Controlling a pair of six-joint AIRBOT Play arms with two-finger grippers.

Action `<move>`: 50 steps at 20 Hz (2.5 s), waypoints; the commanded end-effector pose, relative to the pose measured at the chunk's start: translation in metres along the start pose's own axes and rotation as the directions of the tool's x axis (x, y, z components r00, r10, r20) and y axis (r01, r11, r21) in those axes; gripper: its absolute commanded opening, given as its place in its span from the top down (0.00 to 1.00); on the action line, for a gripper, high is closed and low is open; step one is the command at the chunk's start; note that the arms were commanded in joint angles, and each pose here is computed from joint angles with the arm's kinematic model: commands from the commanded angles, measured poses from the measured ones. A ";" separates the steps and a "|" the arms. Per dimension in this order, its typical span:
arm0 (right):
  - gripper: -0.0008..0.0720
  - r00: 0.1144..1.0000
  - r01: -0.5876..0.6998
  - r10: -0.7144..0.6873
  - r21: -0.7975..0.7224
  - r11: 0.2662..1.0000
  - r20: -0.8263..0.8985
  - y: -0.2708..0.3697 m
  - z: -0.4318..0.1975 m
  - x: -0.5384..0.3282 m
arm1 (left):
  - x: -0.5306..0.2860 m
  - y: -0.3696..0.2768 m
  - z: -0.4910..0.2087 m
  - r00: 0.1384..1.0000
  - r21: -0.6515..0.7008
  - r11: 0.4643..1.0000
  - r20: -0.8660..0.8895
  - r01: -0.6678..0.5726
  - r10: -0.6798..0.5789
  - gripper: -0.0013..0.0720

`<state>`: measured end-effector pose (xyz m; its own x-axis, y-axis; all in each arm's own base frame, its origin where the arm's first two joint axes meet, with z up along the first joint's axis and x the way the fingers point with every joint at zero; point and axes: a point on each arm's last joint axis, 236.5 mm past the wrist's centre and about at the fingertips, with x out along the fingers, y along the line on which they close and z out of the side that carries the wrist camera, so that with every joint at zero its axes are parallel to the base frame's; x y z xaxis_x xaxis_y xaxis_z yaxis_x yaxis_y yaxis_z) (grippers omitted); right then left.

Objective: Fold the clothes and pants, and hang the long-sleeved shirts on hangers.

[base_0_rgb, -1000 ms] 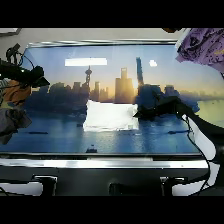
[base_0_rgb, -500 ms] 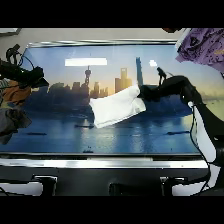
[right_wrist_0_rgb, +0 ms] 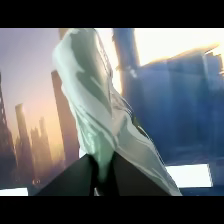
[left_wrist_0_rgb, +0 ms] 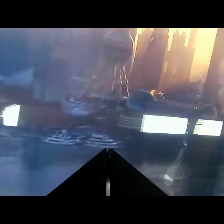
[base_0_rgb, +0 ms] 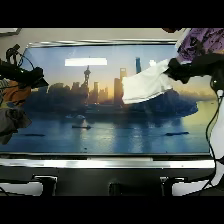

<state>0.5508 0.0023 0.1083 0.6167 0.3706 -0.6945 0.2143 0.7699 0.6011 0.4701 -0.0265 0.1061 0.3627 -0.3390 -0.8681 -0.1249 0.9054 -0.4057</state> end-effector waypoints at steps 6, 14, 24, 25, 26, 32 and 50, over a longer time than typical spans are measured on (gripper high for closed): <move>0.95 0.923 0.254 -0.320 0.285 0.924 0.214 -0.144 0.083 -0.113 | -0.001 0.005 0.001 1.000 -0.003 1.000 0.004 -0.013 0.013 0.96; 0.95 0.687 0.689 -0.719 0.410 0.597 -0.108 -0.306 -0.007 -0.202 | -0.003 0.024 -0.016 0.993 0.006 0.996 -0.066 -0.094 0.094 0.96; 0.95 0.486 0.845 -0.760 0.453 0.284 -0.430 -0.357 -0.217 -0.214 | -0.003 0.025 -0.016 0.993 0.006 0.995 -0.066 -0.097 0.097 0.96; 0.95 0.475 0.854 -0.755 0.445 0.271 -0.452 -0.358 -0.229 -0.213 | -0.003 0.025 -0.016 0.993 0.006 0.995 -0.066 -0.097 0.097 0.96; 0.95 0.464 0.862 -0.752 0.435 0.262 -0.467 -0.359 -0.238 -0.213 | -0.003 0.025 -0.016 0.993 0.006 0.995 -0.066 -0.097 0.097 0.96; 0.95 0.386 0.899 -0.741 0.405 0.168 -0.550 -0.360 -0.265 -0.226 | -0.003 0.025 -0.016 0.993 0.006 0.995 -0.067 -0.097 0.097 0.96; 0.94 0.955 0.295 -0.283 -0.297 0.908 0.086 -0.031 -0.072 -0.082 | -0.064 0.014 -0.005 0.984 0.185 0.970 0.110 -0.159 0.141 0.96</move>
<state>0.4128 -0.1164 0.0997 0.5387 -0.0731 -0.8393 0.4201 0.8868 0.1925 0.4439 -0.0035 0.1329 0.3779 -0.2316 -0.8964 -0.0478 0.9620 -0.2687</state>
